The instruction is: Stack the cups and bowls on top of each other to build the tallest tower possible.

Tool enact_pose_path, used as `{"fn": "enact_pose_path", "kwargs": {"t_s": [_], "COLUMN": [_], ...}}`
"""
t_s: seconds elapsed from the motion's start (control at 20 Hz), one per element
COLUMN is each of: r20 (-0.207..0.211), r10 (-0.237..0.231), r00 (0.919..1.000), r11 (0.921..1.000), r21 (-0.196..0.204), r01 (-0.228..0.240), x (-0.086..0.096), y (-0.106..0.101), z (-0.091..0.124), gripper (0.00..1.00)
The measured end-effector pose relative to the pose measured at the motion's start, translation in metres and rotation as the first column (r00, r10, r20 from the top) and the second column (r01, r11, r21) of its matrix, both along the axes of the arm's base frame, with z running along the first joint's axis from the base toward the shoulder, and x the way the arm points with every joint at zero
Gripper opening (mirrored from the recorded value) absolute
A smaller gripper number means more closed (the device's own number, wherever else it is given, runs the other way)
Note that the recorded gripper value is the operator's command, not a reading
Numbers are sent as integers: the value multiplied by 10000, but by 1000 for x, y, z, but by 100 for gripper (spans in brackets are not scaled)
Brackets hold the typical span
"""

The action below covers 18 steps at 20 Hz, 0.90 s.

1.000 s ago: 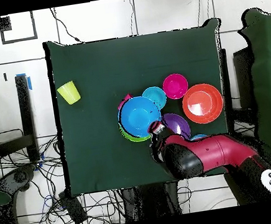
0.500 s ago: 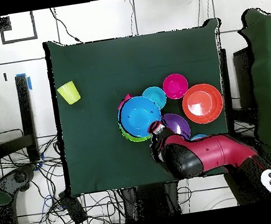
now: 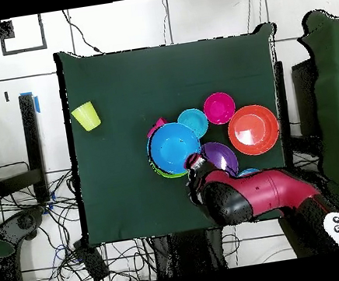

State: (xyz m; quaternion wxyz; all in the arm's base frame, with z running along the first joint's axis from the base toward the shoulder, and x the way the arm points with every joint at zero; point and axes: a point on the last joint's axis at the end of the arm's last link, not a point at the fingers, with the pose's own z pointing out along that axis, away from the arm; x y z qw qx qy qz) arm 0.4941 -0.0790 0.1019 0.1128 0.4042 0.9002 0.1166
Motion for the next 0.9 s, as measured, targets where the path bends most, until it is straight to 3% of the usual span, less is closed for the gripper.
{"fn": "enact_pose_path", "kwargs": {"t_s": [0.35, 0.9], "r20": [-81, -146], "r10": [312, 427], "r00": [9995, 9990], "r11": [9995, 9991], "r21": [-15, 4], "r01": [-313, -427], "x": [-2, -5], "y": [15, 21], "z": [-1, -2], "gripper": [0, 0]}}
